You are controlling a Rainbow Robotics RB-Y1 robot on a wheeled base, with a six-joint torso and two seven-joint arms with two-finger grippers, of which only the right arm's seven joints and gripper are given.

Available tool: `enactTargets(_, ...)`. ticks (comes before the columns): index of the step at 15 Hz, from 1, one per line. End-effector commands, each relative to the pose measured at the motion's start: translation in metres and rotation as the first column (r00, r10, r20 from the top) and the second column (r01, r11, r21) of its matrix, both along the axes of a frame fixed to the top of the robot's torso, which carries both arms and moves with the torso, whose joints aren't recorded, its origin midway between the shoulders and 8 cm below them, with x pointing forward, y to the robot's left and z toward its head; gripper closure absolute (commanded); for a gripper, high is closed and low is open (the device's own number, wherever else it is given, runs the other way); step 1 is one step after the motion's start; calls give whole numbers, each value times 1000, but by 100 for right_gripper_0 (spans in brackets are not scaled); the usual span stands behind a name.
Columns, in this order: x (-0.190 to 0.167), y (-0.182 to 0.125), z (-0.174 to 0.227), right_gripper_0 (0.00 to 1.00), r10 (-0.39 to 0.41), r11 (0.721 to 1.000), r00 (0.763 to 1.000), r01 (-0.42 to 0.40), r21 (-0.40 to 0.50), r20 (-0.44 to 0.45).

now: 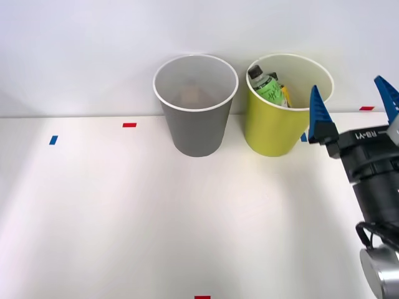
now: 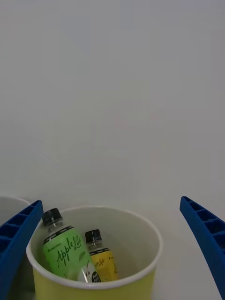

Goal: Put cans in the gray bin, plastic bottles in the light green bin

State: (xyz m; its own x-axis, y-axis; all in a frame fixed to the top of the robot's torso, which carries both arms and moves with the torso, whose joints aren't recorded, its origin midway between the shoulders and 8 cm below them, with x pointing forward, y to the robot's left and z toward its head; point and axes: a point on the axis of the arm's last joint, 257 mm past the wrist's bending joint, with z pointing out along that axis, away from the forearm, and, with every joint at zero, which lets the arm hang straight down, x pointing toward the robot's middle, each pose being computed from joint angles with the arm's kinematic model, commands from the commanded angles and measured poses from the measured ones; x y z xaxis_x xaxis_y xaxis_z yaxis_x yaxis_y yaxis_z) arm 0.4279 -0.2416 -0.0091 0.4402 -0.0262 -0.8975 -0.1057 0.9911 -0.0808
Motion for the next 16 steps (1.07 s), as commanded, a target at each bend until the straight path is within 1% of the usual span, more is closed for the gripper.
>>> enactTargets(1,-33,-9,-25,0,-25,999,1000,26,25,-6)
enactTargets(4,-53,-18,-56,0,-55,998,996,57,41,-66)
enactTargets(8,-72,-24,-93,0,-96,988,982,114,102,-159)
enactTargets(11,-84,-25,-116,0,-113,983,969,142,120,-222)
enactTargets(16,-108,-28,-156,0,-126,977,933,176,120,-338)
